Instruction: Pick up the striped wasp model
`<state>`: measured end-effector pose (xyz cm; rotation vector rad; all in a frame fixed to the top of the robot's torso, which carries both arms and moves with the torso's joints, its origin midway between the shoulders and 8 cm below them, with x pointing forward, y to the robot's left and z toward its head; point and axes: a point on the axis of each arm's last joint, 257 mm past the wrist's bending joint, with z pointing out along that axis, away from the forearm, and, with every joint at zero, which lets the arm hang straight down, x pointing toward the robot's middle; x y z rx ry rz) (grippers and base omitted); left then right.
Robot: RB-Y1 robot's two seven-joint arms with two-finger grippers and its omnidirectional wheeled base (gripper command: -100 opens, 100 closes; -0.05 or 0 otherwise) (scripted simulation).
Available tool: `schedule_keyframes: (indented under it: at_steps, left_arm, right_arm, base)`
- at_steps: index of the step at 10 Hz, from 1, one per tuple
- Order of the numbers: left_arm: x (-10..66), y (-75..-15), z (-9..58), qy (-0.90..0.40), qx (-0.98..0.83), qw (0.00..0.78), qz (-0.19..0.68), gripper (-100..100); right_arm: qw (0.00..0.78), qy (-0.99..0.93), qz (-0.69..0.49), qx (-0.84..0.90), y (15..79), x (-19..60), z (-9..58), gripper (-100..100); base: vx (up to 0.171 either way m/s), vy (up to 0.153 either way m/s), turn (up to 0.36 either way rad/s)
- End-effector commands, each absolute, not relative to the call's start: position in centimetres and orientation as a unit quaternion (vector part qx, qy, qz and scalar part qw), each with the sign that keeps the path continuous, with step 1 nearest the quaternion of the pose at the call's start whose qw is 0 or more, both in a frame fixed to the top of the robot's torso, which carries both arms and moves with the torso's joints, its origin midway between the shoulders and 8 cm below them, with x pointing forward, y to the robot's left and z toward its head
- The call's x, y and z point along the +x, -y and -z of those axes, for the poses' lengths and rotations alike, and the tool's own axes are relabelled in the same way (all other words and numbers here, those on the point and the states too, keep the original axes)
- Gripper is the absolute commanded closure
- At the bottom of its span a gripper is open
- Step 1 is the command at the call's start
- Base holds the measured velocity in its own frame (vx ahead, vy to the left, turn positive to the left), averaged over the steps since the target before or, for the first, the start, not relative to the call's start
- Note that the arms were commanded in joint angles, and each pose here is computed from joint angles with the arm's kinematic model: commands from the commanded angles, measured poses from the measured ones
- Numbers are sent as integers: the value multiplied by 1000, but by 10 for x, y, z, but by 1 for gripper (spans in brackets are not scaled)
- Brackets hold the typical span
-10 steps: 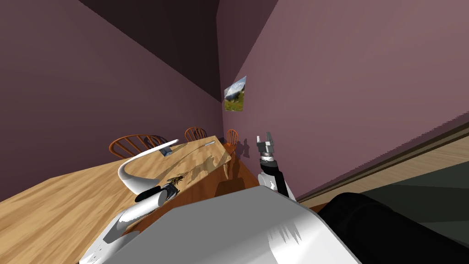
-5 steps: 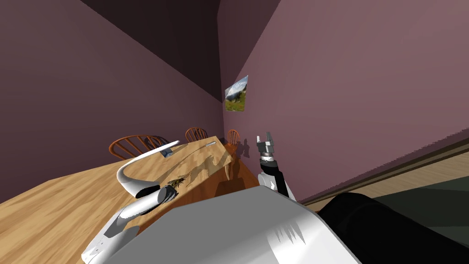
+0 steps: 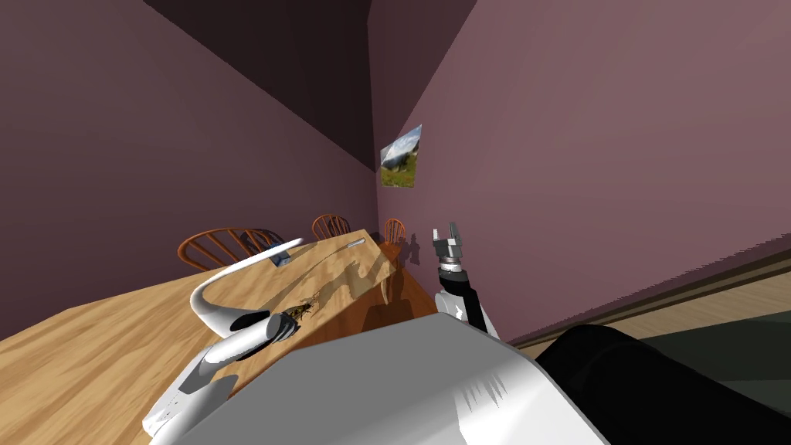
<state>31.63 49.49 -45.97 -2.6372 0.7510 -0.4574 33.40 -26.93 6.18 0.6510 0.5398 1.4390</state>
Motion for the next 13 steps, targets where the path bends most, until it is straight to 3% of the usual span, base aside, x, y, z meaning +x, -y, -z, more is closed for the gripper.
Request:
schedule_keyframes:
  at_steps: [1, 5, 6, 10, 12, 13]
  left_arm:
    - [318, -495, 466, -262, -934, 182, 162, -100]
    - [319, -496, 475, -258, -935, 182, 161, -100]
    - [319, -496, 475, -257, -935, 183, 161, 100]
    - [319, -496, 475, -257, -935, 183, 161, 100]
    - [347, -506, 449, -265, -925, 204, 178, -100]
    - [355, -507, 443, -267, -923, 209, 182, -100]
  right_arm:
    - [672, -240, -639, 289, 269, 334, -62, 0]
    - [672, -240, -639, 289, 269, 334, -62, 0]
    - [672, -240, -639, 289, 269, 334, -62, 0]
    - [672, -240, -639, 289, 269, 334, -62, 0]
    - [672, -240, -639, 289, 269, 334, -62, 0]
    - [672, -240, -639, 289, 269, 334, -62, 0]
  base:
    - [-8, 27, -74]
    - [-8, 21, -30]
    - [0, 0, 0]
    - [0, 0, 0]
    - [-70, -4, 18]
    - [-205, -13, 13]
